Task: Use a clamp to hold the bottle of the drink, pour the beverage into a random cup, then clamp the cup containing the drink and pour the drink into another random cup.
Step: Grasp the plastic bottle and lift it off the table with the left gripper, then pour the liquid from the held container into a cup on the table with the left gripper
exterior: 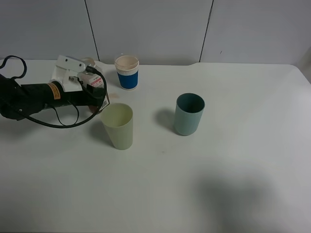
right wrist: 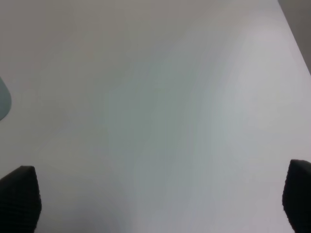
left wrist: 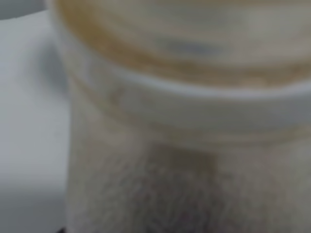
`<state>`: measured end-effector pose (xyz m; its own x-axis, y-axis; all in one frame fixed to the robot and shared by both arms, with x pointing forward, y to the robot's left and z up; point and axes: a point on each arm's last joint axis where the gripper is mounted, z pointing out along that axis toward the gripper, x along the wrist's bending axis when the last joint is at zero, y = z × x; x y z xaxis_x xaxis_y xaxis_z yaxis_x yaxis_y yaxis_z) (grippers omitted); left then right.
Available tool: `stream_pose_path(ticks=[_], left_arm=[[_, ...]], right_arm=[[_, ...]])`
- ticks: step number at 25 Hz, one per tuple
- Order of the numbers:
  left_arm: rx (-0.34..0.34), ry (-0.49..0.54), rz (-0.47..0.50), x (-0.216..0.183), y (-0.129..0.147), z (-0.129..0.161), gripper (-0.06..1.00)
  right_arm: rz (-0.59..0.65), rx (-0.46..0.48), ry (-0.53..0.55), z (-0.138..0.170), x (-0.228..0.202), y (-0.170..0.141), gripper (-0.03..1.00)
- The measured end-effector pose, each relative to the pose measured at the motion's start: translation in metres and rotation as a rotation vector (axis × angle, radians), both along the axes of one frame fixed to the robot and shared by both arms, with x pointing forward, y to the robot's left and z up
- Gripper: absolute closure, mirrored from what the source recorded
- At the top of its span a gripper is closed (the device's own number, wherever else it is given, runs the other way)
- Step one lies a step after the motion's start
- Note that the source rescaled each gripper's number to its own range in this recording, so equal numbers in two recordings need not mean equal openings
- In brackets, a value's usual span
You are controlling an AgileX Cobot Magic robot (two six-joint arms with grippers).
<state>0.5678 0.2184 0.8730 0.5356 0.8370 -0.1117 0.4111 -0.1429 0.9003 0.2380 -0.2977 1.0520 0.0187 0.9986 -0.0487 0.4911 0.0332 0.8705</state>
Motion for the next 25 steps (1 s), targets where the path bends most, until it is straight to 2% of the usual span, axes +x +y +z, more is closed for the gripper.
stream_pose_path(ticks=[5,8,10,17,21,22,23,25], left_arm=[[0.054,0.0,0.082,-0.002,0.008,0.01,0.93],[0.092,-0.05,0.15,-0.01,0.011,0.027,0.93],[0.143,-0.104,0.206,-0.018,0.015,0.043,0.93],[0.323,-0.15,0.344,-0.042,0.02,0.073,0.93],[0.438,-0.189,0.35,-0.053,0.014,0.09,0.93],[0.467,-0.203,0.343,-0.056,0.011,0.094,0.93],[0.529,-0.231,0.314,-0.062,0.003,0.1,0.93],[0.577,-0.245,0.293,-0.066,-0.002,0.103,0.93]], right_arm=[[0.0,0.0,0.0,0.0,0.0,0.0,-0.03],[0.0,0.0,0.0,0.0,0.0,0.0,-0.03],[0.0,0.0,0.0,0.0,0.0,0.0,-0.03],[0.0,0.0,0.0,0.0,0.0,0.0,-0.03],[0.0,0.0,0.0,0.0,0.0,0.0,-0.03],[0.0,0.0,0.0,0.0,0.0,0.0,-0.03],[0.0,0.0,0.0,0.0,0.0,0.0,-0.03],[0.0,0.0,0.0,0.0,0.0,0.0,-0.03]])
